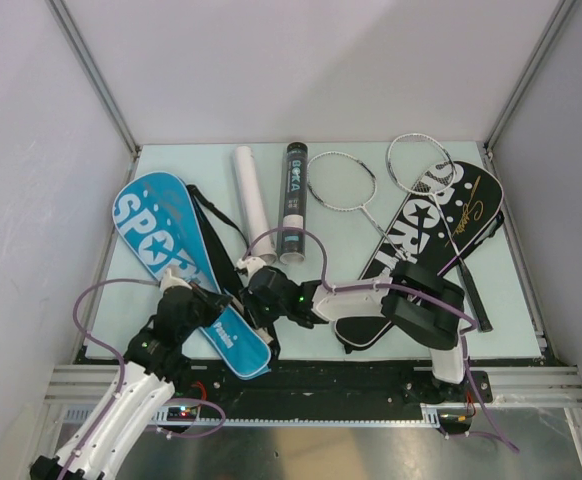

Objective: Pack up the badminton gear
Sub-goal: Place the racket in the racket bag.

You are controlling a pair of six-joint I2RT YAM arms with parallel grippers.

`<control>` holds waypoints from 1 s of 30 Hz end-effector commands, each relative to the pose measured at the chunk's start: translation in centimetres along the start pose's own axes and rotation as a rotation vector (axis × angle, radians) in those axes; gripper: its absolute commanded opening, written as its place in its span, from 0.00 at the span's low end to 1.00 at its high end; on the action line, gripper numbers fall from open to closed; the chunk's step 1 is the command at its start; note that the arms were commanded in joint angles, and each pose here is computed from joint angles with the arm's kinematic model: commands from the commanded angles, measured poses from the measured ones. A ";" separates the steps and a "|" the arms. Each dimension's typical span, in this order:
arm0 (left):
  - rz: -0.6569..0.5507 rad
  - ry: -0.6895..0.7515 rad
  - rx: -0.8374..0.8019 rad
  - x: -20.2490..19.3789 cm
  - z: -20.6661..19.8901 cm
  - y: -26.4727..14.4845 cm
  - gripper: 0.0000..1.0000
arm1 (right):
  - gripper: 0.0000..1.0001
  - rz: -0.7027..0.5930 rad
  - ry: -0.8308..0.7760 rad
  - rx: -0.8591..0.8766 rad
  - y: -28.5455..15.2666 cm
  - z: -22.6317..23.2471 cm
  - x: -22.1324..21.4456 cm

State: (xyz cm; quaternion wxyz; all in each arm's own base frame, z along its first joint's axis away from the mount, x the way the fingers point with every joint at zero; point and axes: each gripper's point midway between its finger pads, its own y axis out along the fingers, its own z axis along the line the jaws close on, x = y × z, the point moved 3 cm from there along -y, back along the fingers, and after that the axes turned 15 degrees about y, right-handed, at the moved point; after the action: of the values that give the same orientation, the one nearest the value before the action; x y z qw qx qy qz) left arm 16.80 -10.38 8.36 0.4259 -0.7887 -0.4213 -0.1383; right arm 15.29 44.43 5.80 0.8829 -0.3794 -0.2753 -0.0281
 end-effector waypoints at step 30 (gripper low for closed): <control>-0.017 -0.028 -0.029 0.5 -0.9 0.1 0.00 | 0.79 -0.027 0.015 0.162 -4.7 3.3 0.8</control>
State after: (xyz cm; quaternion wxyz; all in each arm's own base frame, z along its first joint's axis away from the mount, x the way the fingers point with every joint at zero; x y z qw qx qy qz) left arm 16.92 -10.16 7.16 0.4273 -0.7843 -0.4329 -0.1223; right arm 13.56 43.30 11.26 0.9142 -0.3148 -0.2530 -0.0349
